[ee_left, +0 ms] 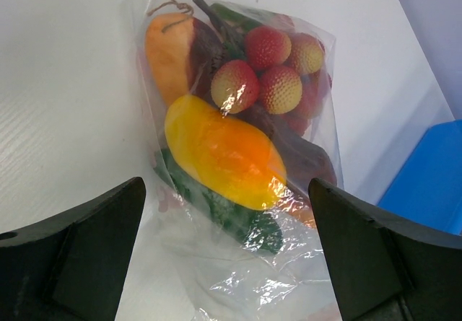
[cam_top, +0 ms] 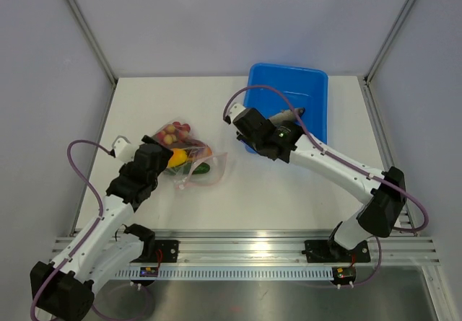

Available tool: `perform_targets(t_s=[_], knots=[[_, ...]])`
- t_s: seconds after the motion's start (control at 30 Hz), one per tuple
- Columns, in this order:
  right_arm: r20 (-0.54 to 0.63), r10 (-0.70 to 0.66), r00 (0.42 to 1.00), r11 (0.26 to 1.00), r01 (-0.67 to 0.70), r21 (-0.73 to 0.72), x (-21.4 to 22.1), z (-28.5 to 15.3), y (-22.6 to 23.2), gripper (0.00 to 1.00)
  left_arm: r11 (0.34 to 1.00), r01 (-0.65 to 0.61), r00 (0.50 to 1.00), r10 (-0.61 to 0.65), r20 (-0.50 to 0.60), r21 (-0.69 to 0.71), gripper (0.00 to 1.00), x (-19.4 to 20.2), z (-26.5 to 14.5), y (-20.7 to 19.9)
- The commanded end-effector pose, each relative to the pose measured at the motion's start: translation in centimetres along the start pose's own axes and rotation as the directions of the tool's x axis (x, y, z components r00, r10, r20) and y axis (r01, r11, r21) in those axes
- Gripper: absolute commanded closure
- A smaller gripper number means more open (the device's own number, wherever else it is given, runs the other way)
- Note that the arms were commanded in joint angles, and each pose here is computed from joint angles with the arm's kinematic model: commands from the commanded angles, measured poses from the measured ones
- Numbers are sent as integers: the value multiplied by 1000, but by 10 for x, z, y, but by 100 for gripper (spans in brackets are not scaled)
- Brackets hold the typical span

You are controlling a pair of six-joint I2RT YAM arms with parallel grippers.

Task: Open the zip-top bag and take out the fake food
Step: Place the fake vegetable at the center of the board.

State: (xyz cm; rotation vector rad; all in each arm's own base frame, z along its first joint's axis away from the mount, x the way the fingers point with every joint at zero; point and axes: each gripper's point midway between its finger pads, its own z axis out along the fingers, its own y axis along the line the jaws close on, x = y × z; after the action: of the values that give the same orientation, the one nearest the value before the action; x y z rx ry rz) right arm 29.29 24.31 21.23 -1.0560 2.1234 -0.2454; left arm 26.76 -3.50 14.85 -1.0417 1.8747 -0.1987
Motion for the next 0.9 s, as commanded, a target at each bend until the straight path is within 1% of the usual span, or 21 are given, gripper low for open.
perform_targets(t_s=[0.0,0.03,0.13,0.2,0.23,0.33,0.43,0.47,0.6,0.7,0.73,0.77,0.87], knots=[[130,162,978,974,-180,139,-23,2,-45,100,997,57,998,-57,12,52,1,-4,-3,-10],[148,224,963,954,-248,169,-22,9,-61,100,997,60,998,-60,13,52,1,-4,-3,-9],[138,316,939,924,-338,182,-17,26,-77,100,996,67,998,-68,16,63,1,-5,-5,-10],[117,364,924,889,-383,253,-9,41,-96,100,996,65,998,-66,14,61,1,-5,-5,-9],[100,391,915,863,-402,306,-7,62,-107,100,996,66,998,-67,13,60,1,-4,-5,-9],[95,406,909,851,-414,323,-4,74,-118,100,996,67,998,-68,14,61,1,-5,-5,-9],[68,432,899,847,-430,313,-2,103,-126,100,996,66,998,-67,16,59,1,-5,-5,-8],[61,450,891,836,-444,324,3,109,-133,100,996,69,997,-70,20,61,1,-6,-6,-8],[46,467,883,830,-456,321,5,130,-140,100,996,69,997,-70,20,61,1,-6,-6,-8],[26,474,880,835,-459,303,7,148,-140,100,996,66,998,-68,18,63,1,-5,-6,-8],[-1,473,881,841,-451,300,12,160,-136,100,996,67,997,-68,19,62,1,-5,-6,-7],[4,476,879,838,-455,301,9,162,-139,100,996,65,998,-67,18,62,1,-5,-6,-7],[-28,481,876,845,-455,283,13,178,-137,100,996,65,998,-67,19,62,1,-5,-6,-7]])
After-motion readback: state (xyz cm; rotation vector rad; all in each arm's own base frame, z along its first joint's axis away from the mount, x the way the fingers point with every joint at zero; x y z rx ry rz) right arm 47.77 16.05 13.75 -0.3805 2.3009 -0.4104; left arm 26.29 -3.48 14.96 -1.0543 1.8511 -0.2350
